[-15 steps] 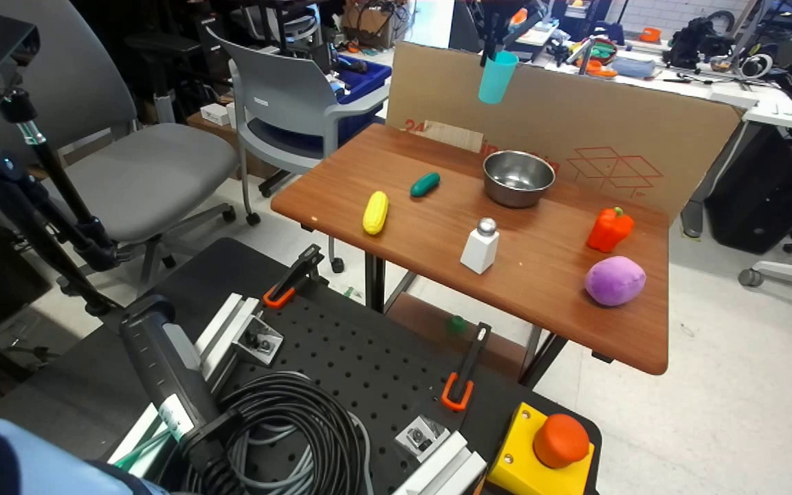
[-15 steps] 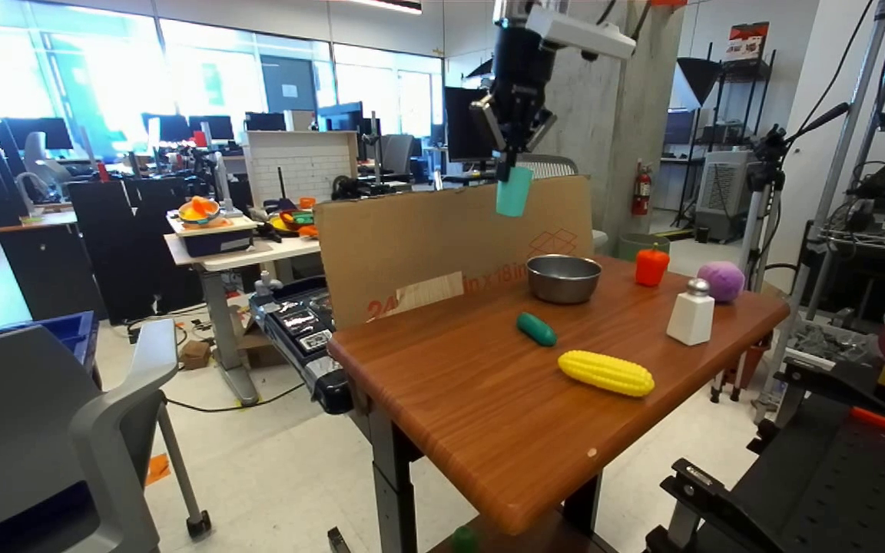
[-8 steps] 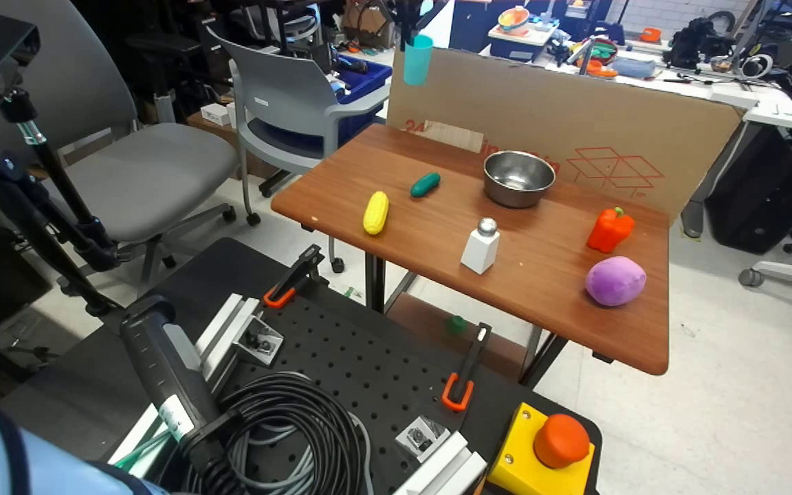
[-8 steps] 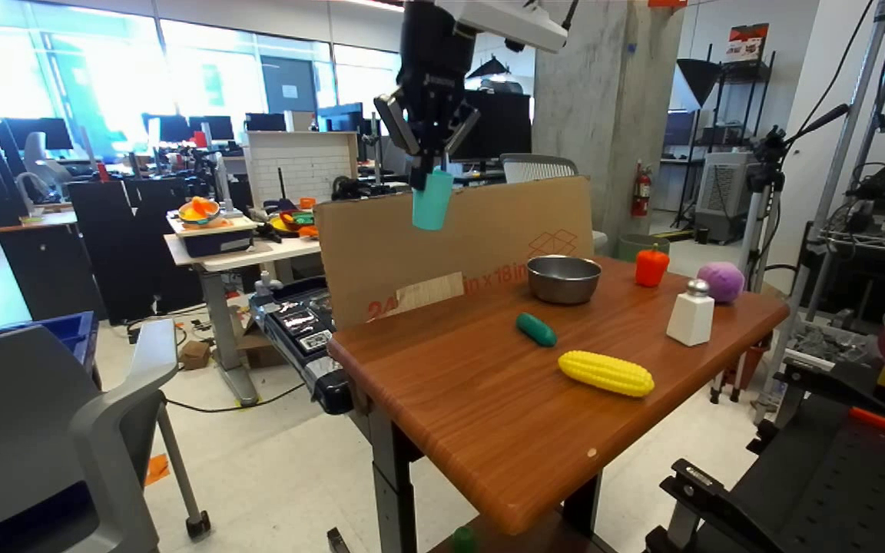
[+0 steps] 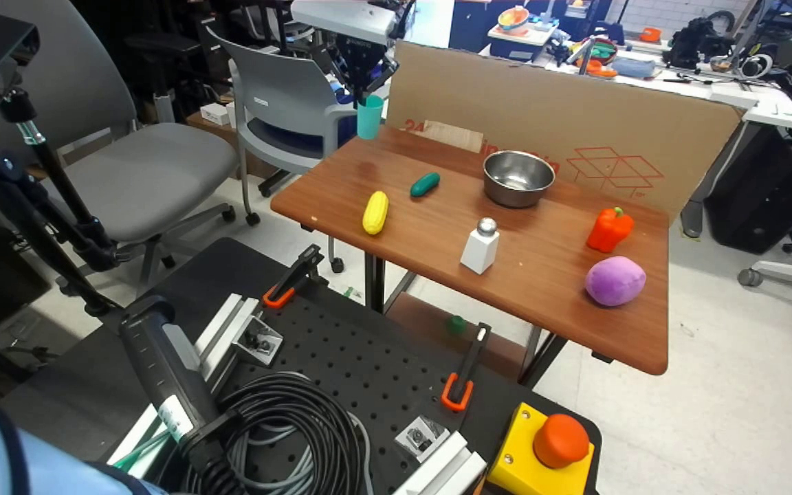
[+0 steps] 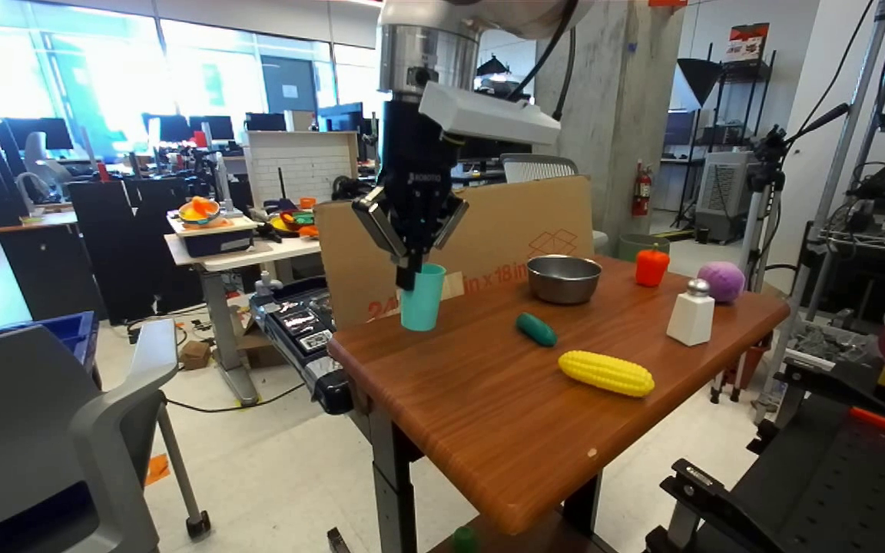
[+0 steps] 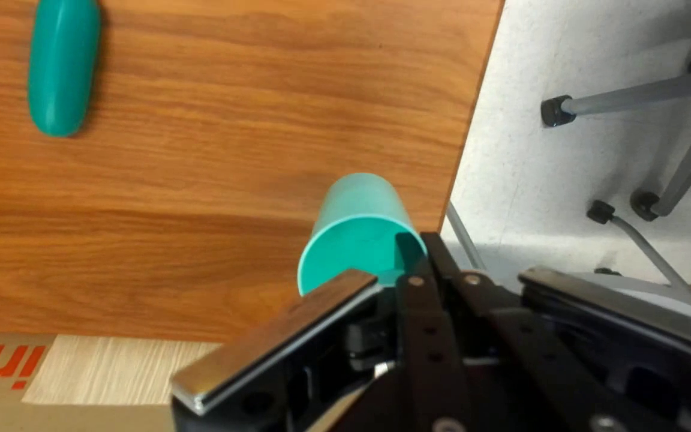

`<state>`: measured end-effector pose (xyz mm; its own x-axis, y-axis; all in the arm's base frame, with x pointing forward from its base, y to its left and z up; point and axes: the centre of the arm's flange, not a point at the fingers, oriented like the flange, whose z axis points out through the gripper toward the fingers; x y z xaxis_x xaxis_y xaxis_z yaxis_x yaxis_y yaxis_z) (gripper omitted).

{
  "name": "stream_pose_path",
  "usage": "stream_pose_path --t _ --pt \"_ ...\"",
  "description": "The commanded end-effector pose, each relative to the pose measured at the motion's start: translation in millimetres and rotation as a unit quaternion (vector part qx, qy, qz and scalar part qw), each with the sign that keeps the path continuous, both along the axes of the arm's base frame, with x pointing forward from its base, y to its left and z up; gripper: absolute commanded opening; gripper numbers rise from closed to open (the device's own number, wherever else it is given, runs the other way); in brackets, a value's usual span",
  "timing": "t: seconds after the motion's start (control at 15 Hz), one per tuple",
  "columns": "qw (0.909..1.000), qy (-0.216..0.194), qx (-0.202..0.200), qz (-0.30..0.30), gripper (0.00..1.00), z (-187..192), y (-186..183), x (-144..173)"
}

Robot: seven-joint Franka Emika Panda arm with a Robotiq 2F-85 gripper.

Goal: Take the blue cup out of the bowl and place it on the table

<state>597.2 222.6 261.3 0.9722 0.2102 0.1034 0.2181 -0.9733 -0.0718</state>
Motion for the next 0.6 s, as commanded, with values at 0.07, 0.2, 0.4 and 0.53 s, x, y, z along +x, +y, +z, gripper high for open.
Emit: stream_pose_path --t 0.07,0.2,0.4,0.53 --pt "0.9997 0.014 -0.012 0.016 0.01 -15 8 -22" --pt "0.9994 0.025 -0.016 0.016 0.01 -21 7 -30" --pt "0.9989 0.037 -0.021 0.016 0.01 -33 2 -42" --pt "0.9987 0.041 -0.026 0.018 0.01 -38 0 -48"
